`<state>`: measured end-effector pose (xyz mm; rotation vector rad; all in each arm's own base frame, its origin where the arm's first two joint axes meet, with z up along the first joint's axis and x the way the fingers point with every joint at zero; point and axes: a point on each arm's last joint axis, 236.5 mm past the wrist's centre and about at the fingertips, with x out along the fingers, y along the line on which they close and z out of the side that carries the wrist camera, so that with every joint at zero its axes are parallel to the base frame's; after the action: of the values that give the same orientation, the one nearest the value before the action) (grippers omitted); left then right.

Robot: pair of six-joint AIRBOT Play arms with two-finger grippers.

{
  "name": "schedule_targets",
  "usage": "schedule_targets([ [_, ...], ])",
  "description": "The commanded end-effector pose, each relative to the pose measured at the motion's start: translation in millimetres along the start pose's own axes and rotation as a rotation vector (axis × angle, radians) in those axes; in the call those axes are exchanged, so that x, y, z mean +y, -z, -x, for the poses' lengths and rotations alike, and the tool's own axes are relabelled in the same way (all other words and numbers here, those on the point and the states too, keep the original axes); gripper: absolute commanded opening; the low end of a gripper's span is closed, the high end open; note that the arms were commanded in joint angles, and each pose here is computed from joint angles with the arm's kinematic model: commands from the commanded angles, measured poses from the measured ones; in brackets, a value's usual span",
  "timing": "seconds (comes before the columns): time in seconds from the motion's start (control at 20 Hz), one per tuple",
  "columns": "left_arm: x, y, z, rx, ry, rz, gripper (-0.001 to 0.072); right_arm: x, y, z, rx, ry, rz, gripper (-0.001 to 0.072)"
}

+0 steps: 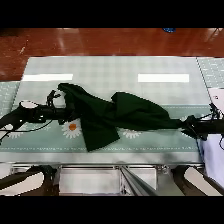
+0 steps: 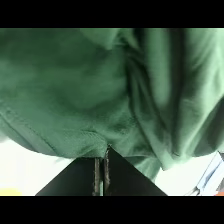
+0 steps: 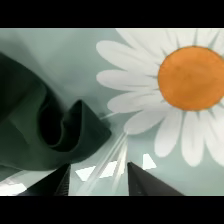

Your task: Fold the shirts.

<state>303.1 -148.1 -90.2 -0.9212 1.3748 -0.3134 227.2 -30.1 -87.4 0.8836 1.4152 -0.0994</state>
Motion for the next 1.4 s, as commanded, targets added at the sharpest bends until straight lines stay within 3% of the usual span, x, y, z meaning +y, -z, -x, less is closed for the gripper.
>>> schedule_targets([
  [0.0,-6.6,2.9,0.3,0.025,0.016,-0.024,0.002,17.5,-16.0,-11.1,-0.038,-0.103,-0.005,0.0409],
  [0.35,-6.3,2.0,0.2,0.022,0.014,-0.024,0.002,36.9,-30.9,-35.3,-0.028,-0.256,-0.017,0.0408],
  [0.6,-6.2,2.0,0.2,0.022,0.014,-0.024,0.002,55.9,-34.2,-56.6,-0.055,-0.203,0.071,0.0394],
  [0.65,-6.4,2.1,0.1,0.022,0.015,-0.024,0.002,62.4,-34.1,-61.2,-0.061,-0.195,0.082,0.0352],
  [0.75,-6.4,2.2,0.1,0.023,0.015,-0.024,0.002,77.1,-30.6,-69.5,-0.063,-0.182,0.148,0.0101],
  [0.8,-6.4,2.1,0.2,0.022,0.015,-0.024,0.002,87.2,-27.8,-71.2,-0.056,-0.183,0.199,0.0023],
  [0.95,-16.0,-4.5,5.3,0.017,0.033,-0.04,0.0019,121.4,-24.6,-60.3,-0.019,-0.228,0.297,0.0023],
  [1.15,-95.2,-49.6,54.1,-0.093,0.158,-0.193,0.0019,191.6,-51.2,10.5,-0.097,-0.323,0.446,0.0023],
  [1.35,-250.5,-91.0,182.1,-0.446,0.412,-0.5,0.0019,292.2,-72.8,164.5,-0.434,-0.413,0.663,0.0023],
])
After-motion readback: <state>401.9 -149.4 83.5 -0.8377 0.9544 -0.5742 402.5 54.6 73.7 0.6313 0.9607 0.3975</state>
